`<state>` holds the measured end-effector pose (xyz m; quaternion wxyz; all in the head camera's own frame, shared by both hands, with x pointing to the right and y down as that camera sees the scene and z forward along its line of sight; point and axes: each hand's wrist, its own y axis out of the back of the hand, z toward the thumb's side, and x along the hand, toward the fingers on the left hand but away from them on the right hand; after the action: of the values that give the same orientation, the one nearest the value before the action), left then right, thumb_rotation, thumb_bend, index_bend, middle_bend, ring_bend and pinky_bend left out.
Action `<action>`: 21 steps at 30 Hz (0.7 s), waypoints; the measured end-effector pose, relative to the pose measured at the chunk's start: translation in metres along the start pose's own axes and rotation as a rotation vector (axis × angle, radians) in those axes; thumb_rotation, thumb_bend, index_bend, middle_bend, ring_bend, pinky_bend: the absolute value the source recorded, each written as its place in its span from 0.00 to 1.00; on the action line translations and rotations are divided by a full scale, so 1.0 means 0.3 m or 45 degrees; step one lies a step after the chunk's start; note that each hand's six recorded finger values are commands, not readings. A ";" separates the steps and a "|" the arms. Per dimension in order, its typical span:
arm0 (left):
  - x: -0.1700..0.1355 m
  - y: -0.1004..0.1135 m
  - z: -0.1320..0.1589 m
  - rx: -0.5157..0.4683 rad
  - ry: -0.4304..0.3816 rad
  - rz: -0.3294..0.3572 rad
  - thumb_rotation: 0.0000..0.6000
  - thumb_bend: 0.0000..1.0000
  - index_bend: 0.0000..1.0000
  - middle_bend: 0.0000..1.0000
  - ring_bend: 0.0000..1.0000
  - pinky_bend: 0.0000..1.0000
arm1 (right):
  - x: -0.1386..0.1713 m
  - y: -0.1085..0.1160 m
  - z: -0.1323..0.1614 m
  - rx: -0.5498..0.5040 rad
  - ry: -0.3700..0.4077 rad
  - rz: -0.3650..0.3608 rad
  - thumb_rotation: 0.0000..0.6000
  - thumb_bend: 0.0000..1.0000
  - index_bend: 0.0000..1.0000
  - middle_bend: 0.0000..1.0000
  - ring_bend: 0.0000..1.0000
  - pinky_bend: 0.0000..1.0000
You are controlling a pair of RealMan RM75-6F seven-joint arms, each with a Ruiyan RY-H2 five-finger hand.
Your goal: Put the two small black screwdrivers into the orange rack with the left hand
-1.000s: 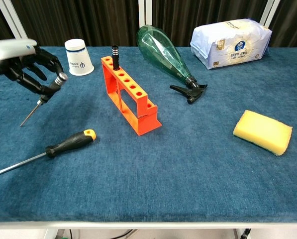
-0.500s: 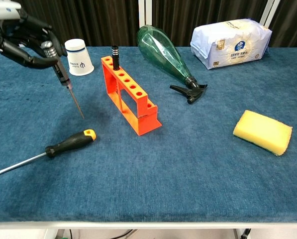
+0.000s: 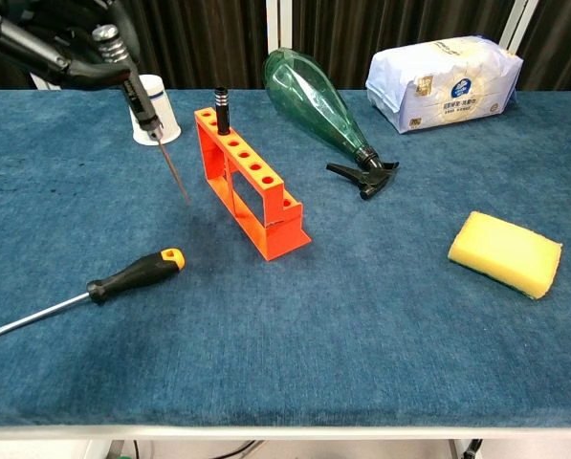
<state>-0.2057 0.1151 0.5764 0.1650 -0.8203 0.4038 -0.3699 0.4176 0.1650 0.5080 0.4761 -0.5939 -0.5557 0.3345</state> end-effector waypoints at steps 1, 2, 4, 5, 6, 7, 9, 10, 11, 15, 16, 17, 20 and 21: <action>0.001 -0.001 0.011 0.008 -0.010 -0.001 1.00 0.38 0.62 0.49 0.24 0.29 | 0.000 0.000 0.000 -0.001 0.000 0.000 1.00 0.37 0.00 0.00 0.00 0.00; 0.002 -0.002 0.023 0.017 -0.021 -0.003 1.00 0.38 0.62 0.49 0.24 0.29 | 0.001 0.000 0.001 -0.002 0.001 0.000 1.00 0.37 0.00 0.00 0.00 0.00; 0.007 -0.006 0.051 0.038 -0.045 -0.008 1.00 0.38 0.62 0.51 0.24 0.29 | 0.002 0.001 0.001 -0.003 0.001 -0.001 1.00 0.37 0.00 0.00 0.00 0.00; 0.010 -0.009 0.062 0.046 -0.054 -0.011 1.00 0.38 0.62 0.51 0.24 0.29 | 0.003 0.003 0.001 -0.004 0.001 -0.003 1.00 0.37 0.00 0.00 0.00 0.00; 0.015 -0.013 0.077 0.057 -0.065 -0.017 1.00 0.38 0.62 0.52 0.24 0.29 | 0.004 0.005 0.000 -0.006 0.000 -0.005 1.00 0.37 0.00 0.00 0.00 0.00; 0.019 -0.018 0.088 0.065 -0.072 -0.021 1.00 0.38 0.62 0.52 0.24 0.29 | 0.005 0.007 0.000 -0.007 0.000 -0.007 1.00 0.37 0.00 0.00 0.00 0.00; 0.029 -0.029 0.111 0.086 -0.087 -0.034 1.00 0.38 0.62 0.54 0.24 0.29 | 0.006 0.013 -0.002 -0.008 -0.002 -0.014 1.00 0.37 0.00 0.00 0.00 0.00; 0.034 -0.036 0.120 0.094 -0.092 -0.040 1.00 0.38 0.62 0.54 0.24 0.29 | 0.007 0.016 -0.003 -0.009 -0.002 -0.016 1.00 0.37 0.00 0.00 0.00 0.00; 0.039 -0.042 0.130 0.102 -0.097 -0.046 1.00 0.38 0.62 0.54 0.24 0.29 | 0.008 0.020 -0.004 -0.009 -0.003 -0.020 1.00 0.37 0.00 0.00 0.00 0.00; 0.065 -0.067 0.164 0.123 -0.108 -0.061 1.00 0.38 0.62 0.55 0.24 0.29 | 0.012 0.031 -0.011 -0.010 -0.006 -0.028 1.00 0.37 0.00 0.00 0.00 0.00; 0.070 -0.070 0.167 0.125 -0.107 -0.061 1.00 0.38 0.62 0.55 0.24 0.29 | 0.013 0.034 -0.013 -0.010 -0.008 -0.029 1.00 0.37 0.00 0.00 0.00 0.00; 0.075 -0.072 0.168 0.124 -0.103 -0.062 1.00 0.38 0.62 0.55 0.24 0.29 | 0.014 0.036 -0.017 -0.011 -0.011 -0.031 1.00 0.37 0.00 0.00 0.00 0.00; 0.088 -0.079 0.174 0.118 -0.092 -0.063 1.00 0.38 0.62 0.54 0.24 0.29 | 0.015 0.040 -0.028 -0.011 -0.020 -0.031 1.00 0.37 0.00 0.00 0.00 0.00; 0.093 -0.080 0.178 0.116 -0.092 -0.062 1.00 0.38 0.62 0.54 0.24 0.29 | 0.016 0.040 -0.031 -0.011 -0.021 -0.030 1.00 0.37 0.00 0.00 0.00 0.00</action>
<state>-0.1421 0.1066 0.5674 0.2075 -0.8343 0.3604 -0.3620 0.4310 0.1686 0.5005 0.4728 -0.5864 -0.5681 0.3314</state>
